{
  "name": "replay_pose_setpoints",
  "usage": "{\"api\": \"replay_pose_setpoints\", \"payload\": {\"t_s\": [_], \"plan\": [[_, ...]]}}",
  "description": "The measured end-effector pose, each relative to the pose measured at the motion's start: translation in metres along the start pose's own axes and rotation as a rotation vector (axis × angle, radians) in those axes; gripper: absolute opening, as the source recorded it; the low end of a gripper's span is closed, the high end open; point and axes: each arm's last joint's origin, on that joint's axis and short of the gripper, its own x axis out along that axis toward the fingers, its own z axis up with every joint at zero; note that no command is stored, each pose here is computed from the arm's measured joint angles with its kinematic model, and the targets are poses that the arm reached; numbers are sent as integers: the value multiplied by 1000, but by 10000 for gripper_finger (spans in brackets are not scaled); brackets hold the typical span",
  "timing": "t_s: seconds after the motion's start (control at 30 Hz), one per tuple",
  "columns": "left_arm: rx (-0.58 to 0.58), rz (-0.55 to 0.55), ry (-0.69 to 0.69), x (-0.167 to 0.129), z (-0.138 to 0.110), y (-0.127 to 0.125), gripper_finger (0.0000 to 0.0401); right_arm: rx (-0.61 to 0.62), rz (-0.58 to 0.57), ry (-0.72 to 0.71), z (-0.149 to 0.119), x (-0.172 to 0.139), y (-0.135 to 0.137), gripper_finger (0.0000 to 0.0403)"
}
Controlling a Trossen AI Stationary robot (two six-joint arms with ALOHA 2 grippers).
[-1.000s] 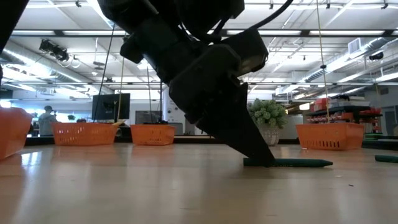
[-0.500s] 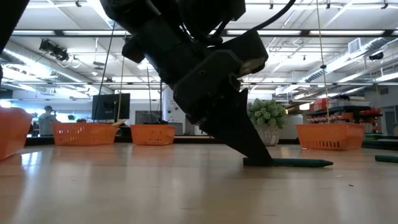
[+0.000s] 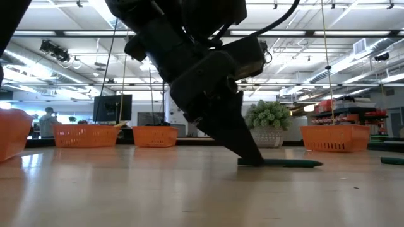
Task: Sort crayons/erasers/pens/pencils in bins
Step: Put the left green crayon into the middle orange bin
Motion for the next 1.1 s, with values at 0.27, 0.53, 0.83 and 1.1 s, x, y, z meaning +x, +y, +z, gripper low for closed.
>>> {"api": "replay_pose_setpoints", "payload": {"t_s": [0.27, 0.53, 0.83, 1.1], "plan": [[4, 40, 52, -41, 14, 17, 31, -8, -5, 106, -3, -4, -4, 107], [-57, 86, 138, -82, 19, 43, 45, -33, 19, 115, -3, -18, -11, 107], [-184, 185, 191, -126, 21, 89, 23, -104, 57, 48, 3, -41, -23, 107], [-320, 252, 256, -141, 12, 124, 39, -201, 67, -28, 7, -57, -33, 107]]}}
